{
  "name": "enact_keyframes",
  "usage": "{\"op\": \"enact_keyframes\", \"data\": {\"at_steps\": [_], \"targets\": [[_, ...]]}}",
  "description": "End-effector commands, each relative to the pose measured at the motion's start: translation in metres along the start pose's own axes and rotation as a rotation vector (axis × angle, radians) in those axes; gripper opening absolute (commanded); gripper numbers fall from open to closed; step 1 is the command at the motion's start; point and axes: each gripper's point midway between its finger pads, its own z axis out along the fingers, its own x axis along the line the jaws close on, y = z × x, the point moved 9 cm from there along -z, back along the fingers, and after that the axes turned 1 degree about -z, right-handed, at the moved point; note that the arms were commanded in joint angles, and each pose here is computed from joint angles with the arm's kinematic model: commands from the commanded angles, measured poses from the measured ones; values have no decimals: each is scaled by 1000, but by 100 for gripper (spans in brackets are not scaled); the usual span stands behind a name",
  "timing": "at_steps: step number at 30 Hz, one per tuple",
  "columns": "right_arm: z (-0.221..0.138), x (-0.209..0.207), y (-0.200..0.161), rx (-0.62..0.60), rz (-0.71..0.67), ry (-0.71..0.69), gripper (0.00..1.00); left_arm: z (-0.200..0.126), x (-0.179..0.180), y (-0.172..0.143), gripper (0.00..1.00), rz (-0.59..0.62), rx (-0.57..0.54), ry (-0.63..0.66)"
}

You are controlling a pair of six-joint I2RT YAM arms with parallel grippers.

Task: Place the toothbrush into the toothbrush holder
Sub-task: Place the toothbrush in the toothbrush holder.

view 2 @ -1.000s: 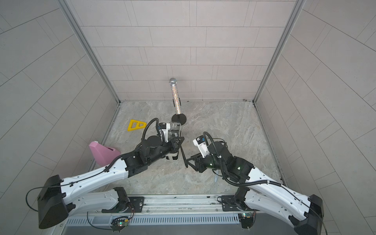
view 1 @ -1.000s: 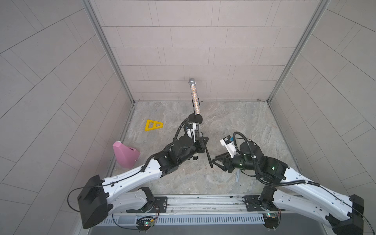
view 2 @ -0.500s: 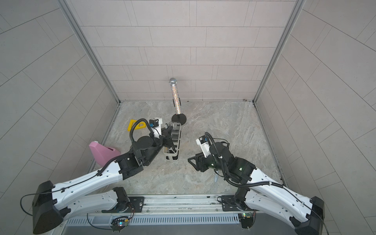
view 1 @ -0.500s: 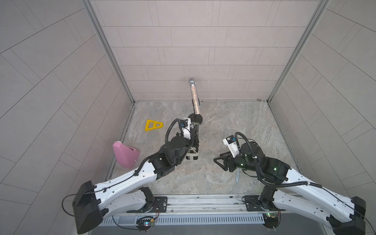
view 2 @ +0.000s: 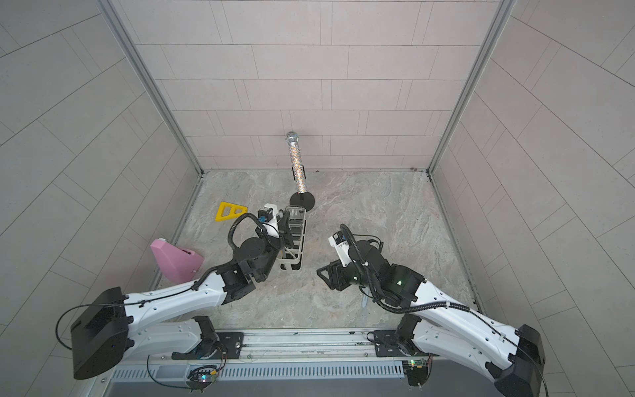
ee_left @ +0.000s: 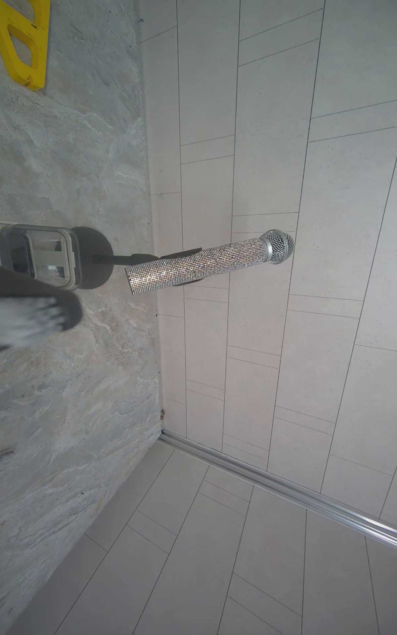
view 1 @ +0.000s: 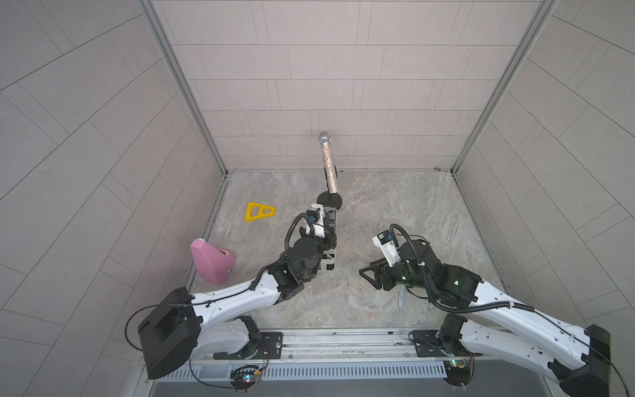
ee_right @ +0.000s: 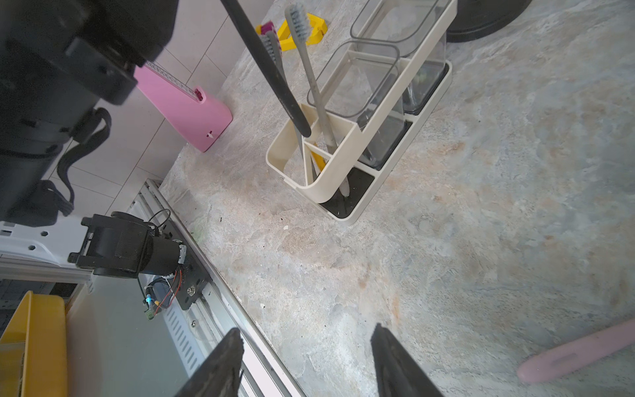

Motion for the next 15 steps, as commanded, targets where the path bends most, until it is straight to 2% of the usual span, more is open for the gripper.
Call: {"op": "enact_keyframes", "data": {"at_steps": [1, 15], "targets": [[1, -2, -1, -7, -12, -15, 62, 4, 2, 6, 0, -11, -69, 30], [2, -6, -4, -4, -13, -30, 62, 29, -6, -20, 0, 63, -73, 81]]}}
